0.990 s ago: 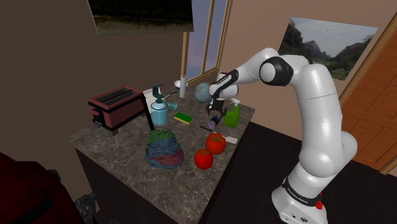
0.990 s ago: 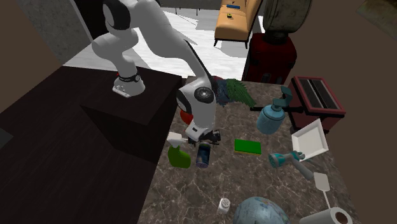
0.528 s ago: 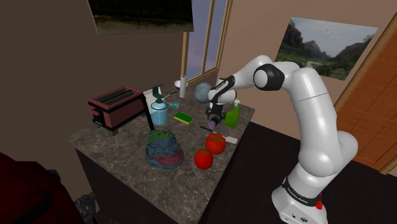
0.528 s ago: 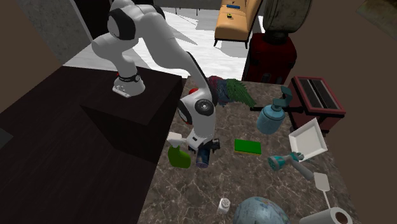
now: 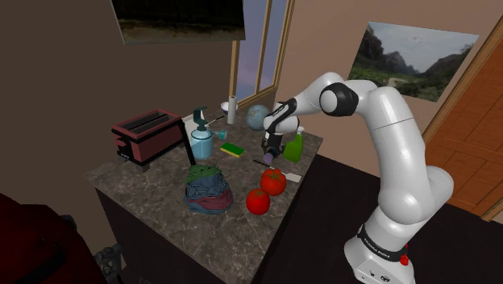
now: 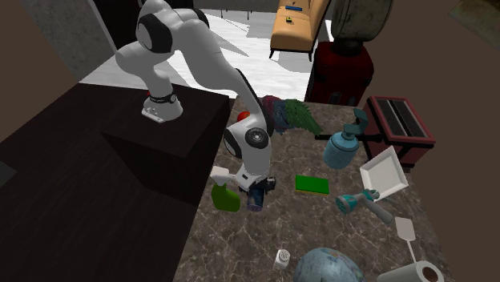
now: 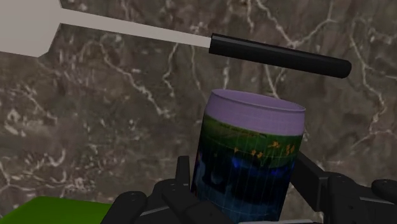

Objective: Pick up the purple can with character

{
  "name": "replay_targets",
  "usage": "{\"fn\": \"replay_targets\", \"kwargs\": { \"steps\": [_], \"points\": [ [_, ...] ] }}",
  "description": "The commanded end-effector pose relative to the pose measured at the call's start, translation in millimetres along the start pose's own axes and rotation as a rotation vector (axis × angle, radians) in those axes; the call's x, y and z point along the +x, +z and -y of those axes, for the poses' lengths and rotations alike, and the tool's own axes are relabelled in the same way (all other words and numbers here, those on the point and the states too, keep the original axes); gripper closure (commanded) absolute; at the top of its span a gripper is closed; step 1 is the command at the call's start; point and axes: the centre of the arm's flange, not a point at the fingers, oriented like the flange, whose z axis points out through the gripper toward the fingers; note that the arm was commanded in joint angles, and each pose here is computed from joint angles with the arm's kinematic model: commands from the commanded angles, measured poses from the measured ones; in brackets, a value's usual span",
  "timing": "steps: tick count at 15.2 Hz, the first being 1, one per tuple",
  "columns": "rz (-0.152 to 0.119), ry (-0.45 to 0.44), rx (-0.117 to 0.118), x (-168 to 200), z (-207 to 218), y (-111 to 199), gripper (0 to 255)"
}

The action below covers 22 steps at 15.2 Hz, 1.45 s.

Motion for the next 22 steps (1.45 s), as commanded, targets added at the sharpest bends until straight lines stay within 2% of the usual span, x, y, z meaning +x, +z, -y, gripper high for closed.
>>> {"fn": "replay_targets", "kwargs": {
  "steps": [1,5,20,22],
  "points": [
    [0.001,0.0,-0.001,0,0,1,255],
    [0.001,0.0,-0.001,0,0,1,255],
    [0.001,0.0,-0.001,-1,2,-78,255],
    [0.001,0.0,-0.001,-1,2,-79,255]
  ]
}}
